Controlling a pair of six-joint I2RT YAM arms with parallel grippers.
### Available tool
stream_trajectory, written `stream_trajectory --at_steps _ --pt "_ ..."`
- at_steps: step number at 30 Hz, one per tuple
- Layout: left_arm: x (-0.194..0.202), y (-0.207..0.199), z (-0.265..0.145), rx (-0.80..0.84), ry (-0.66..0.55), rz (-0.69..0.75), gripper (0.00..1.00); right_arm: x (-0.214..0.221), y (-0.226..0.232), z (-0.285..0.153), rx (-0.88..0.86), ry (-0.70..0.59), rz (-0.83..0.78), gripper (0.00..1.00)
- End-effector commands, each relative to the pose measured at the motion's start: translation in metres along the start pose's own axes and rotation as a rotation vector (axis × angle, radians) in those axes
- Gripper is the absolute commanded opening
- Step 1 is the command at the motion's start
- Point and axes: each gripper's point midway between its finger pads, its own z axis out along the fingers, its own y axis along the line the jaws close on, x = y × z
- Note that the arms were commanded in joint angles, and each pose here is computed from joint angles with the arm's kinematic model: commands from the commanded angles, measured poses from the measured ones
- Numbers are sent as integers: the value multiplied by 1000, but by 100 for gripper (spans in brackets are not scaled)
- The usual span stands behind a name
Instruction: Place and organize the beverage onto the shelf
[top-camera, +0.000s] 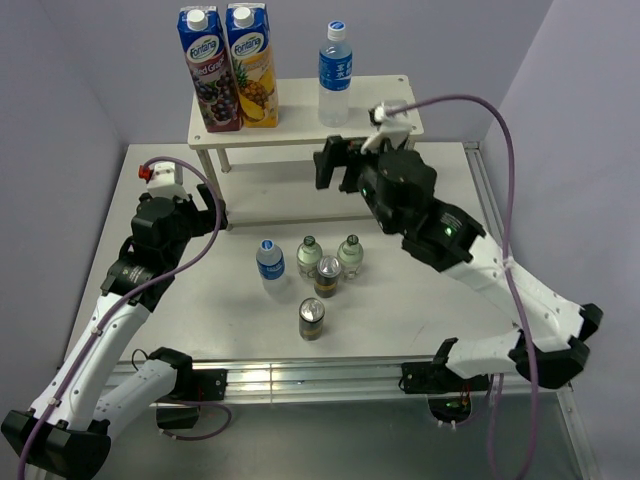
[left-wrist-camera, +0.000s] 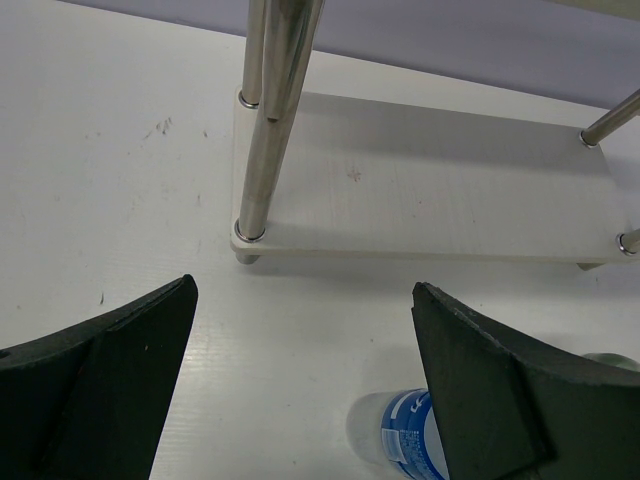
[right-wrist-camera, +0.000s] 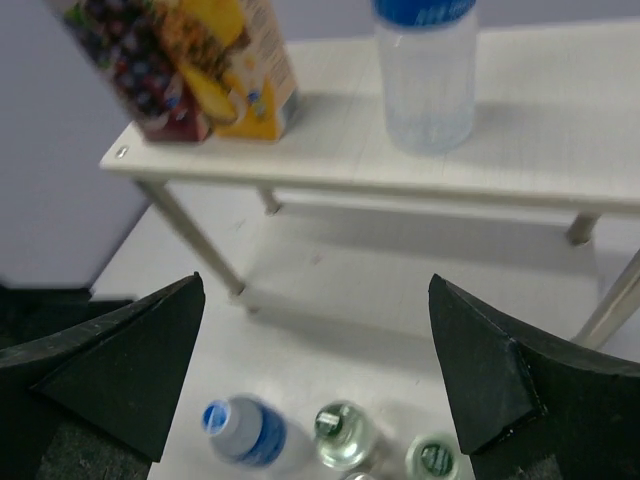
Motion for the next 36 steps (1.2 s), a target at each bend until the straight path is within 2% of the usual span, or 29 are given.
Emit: stream_trajectory --at_steps 1,2,3,9,15,26,36 --pt "-16 -5 -1 19 -50 10 96 38 25 -26 -100 60 103 100" --pt "-17 -6 -1 22 -54 9 96 46 32 -34 -126 77 142 100" --pt "-17 -5 -1 20 -52 10 96 74 37 -37 -137 123 128 100" --pt "-18 -4 -2 12 -57 9 96 167 78 -67 -225 287 114 100" --pt "-18 -4 -2 12 -58 9 96 226 98 -79 -251 388 119 100" --pt "-15 -4 0 12 -48 10 96 288 118 -54 -232 439 34 100" --pt "-13 -7 2 25 -39 12 95 297 118 -15 -130 348 -9 100"
